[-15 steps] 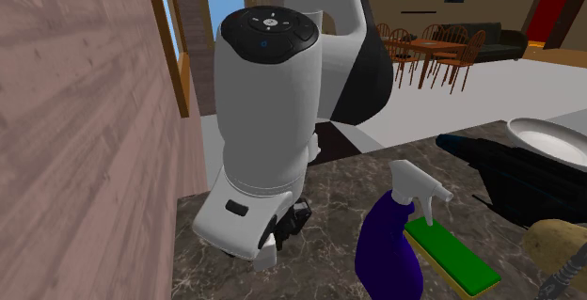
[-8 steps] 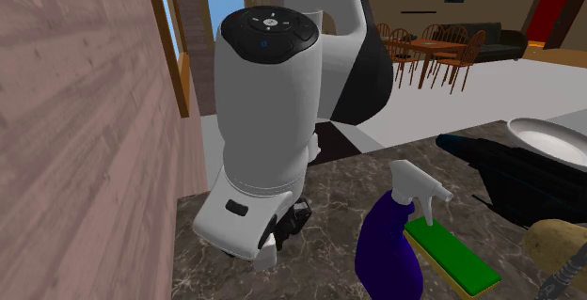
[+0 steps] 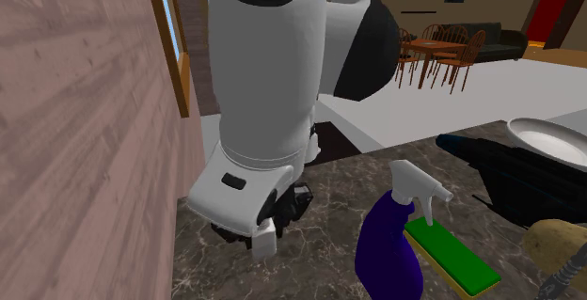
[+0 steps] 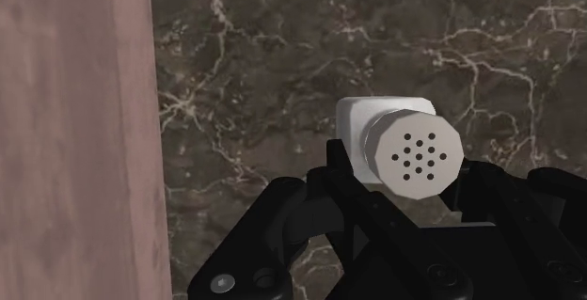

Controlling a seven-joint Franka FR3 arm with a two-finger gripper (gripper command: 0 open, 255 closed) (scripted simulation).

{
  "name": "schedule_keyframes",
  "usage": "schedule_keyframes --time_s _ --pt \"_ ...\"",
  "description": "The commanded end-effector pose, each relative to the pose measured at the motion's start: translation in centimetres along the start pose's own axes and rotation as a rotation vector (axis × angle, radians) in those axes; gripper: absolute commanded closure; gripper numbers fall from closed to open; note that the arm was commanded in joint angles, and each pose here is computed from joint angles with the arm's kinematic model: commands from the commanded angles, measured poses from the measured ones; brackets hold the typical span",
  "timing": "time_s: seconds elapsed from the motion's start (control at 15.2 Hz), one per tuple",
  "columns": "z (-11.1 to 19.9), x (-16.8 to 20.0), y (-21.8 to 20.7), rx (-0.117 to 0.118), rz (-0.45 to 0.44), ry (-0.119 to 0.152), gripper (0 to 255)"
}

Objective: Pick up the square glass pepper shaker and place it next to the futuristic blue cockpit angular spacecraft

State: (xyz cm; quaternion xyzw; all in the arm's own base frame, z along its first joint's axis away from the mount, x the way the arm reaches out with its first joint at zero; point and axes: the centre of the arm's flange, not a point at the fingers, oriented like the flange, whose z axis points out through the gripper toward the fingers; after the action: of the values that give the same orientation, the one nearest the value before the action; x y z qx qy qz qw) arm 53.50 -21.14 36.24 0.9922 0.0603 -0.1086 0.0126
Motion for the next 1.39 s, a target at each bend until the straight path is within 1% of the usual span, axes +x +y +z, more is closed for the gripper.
schedule_keyframes --time_s 0.0,1.32 --pt "-1.0 -0.3 0.1 0.000 0.000 0.000 255" --pt "-11.4 -2.6 0.3 0.000 0.000 0.000 255"
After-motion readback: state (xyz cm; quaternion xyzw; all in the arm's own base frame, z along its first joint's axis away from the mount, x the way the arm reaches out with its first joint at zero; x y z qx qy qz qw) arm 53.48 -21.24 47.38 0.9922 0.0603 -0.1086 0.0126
